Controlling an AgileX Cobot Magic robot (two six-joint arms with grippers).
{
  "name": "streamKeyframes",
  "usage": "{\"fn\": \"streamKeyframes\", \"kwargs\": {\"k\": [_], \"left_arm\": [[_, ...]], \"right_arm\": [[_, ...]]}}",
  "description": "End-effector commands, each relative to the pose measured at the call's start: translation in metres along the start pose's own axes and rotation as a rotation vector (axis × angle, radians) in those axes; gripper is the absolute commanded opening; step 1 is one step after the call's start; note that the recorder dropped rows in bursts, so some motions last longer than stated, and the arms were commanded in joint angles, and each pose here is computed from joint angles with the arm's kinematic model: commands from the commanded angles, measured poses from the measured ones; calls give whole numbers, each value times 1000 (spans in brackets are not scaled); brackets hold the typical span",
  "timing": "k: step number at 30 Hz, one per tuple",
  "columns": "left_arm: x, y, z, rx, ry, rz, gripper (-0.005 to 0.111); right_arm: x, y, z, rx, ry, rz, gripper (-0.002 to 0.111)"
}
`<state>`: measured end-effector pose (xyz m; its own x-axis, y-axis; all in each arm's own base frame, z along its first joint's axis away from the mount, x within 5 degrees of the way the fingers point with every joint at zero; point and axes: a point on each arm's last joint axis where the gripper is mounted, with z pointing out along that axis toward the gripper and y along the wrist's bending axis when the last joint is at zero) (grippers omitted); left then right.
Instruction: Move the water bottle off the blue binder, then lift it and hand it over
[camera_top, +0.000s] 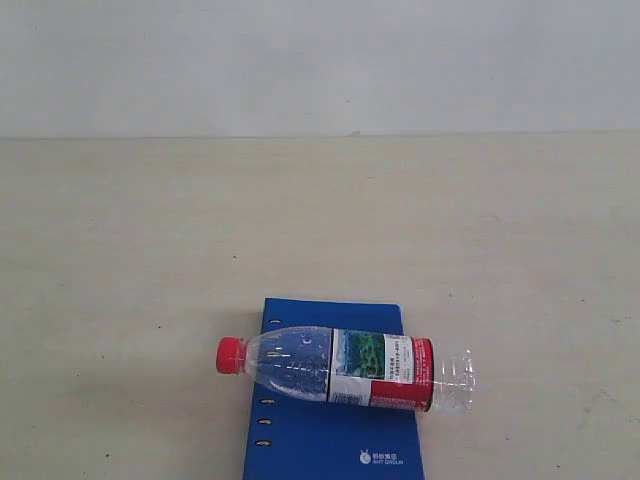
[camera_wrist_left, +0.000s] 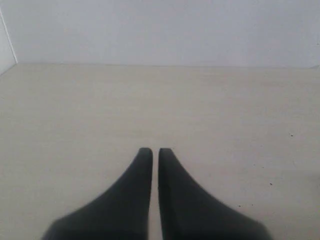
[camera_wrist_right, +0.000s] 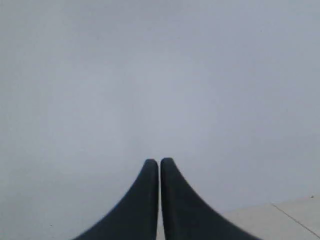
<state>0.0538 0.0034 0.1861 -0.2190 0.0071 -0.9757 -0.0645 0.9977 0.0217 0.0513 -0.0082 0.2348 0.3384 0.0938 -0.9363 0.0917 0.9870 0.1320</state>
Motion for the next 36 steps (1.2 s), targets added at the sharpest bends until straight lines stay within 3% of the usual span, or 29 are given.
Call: {"fn": "streamKeyframes", "kwargs": {"k": [1, 7, 18, 23, 27, 32, 36], "left_arm": [[1, 0, 1, -1, 2, 3, 4], [1, 0, 1, -1, 2, 3, 4], [1, 0, 1, -1, 2, 3, 4], [1, 0, 1, -1, 2, 3, 4], [1, 0, 1, -1, 2, 3, 4], [1, 0, 1, -1, 2, 3, 4], [1, 0, 1, -1, 2, 3, 4]], "right_arm": [[-4, 0, 0, -1, -46, 73, 0], [-19, 4, -2, -47, -184, 106, 0], [-112, 20, 1, -115, -274, 121, 0], [-143, 23, 21, -63, -155, 33, 0], [-145, 18, 48, 32, 102, -91, 2], [-136, 19, 76, 19, 424, -217, 20], [-129, 32, 92, -116, 602, -196, 50]]}}
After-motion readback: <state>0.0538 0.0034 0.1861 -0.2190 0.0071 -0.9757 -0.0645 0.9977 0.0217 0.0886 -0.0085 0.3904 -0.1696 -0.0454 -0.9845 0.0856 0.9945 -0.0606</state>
